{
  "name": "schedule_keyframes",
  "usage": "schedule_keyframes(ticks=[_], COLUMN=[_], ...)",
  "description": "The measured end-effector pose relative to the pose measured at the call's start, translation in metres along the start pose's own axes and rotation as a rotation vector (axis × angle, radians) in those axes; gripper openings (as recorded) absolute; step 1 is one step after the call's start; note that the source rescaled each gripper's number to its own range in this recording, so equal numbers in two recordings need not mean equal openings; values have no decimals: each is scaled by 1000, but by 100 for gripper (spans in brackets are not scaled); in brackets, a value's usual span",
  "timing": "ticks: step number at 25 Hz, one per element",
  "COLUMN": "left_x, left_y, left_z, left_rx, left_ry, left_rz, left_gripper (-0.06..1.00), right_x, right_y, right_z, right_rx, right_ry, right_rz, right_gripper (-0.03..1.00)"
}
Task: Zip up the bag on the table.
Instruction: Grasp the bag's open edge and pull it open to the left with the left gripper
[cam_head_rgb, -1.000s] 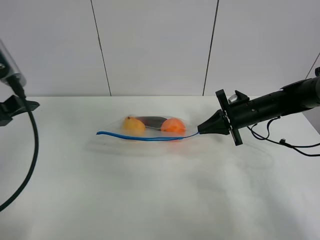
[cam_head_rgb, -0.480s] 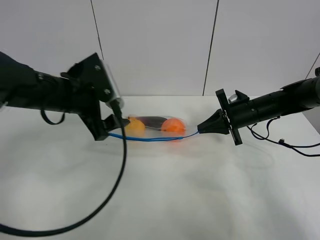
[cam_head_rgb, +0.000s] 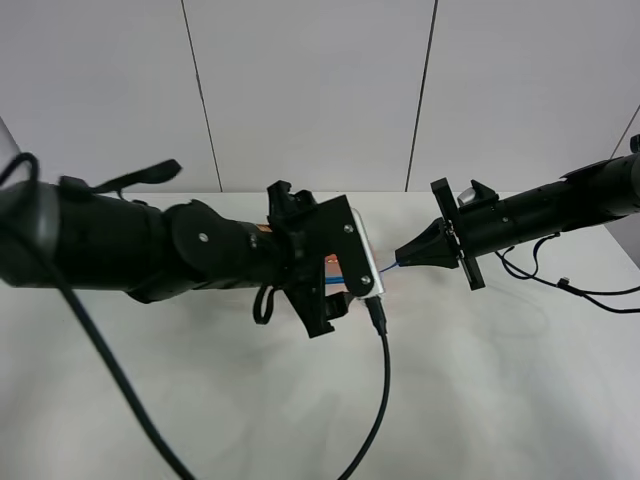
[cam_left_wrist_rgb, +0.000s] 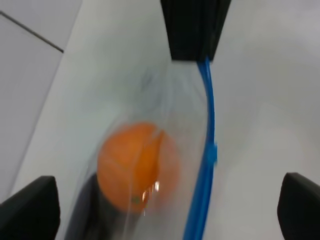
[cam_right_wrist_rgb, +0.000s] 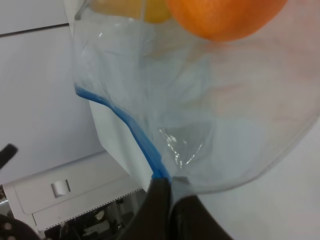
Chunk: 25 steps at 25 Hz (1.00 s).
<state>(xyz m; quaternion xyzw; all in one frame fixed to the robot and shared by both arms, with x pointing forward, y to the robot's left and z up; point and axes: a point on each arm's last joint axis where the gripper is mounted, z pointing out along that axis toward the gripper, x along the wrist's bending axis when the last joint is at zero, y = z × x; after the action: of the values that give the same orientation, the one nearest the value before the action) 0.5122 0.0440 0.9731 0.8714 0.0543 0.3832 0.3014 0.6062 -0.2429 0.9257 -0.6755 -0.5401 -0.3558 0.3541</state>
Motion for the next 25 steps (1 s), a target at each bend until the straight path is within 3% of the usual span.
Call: schedule_keyframes(ticks=[7, 19, 25], left_x=[-17, -24, -25], left_y=[-6, -12, -11], left_z=[38, 46, 46], left_rx=[47, 69, 60], left_ry=[62, 61, 59], left_rz=[33, 36, -16], left_gripper=[98, 48, 41], right_x=[0, 0, 0], right_y=[0, 0, 0], right_z=[0, 0, 0], right_rx=[-1, -2, -3], right_ry=[0, -2, -2], right_rz=[0, 0, 0], right_gripper=[0, 0, 0])
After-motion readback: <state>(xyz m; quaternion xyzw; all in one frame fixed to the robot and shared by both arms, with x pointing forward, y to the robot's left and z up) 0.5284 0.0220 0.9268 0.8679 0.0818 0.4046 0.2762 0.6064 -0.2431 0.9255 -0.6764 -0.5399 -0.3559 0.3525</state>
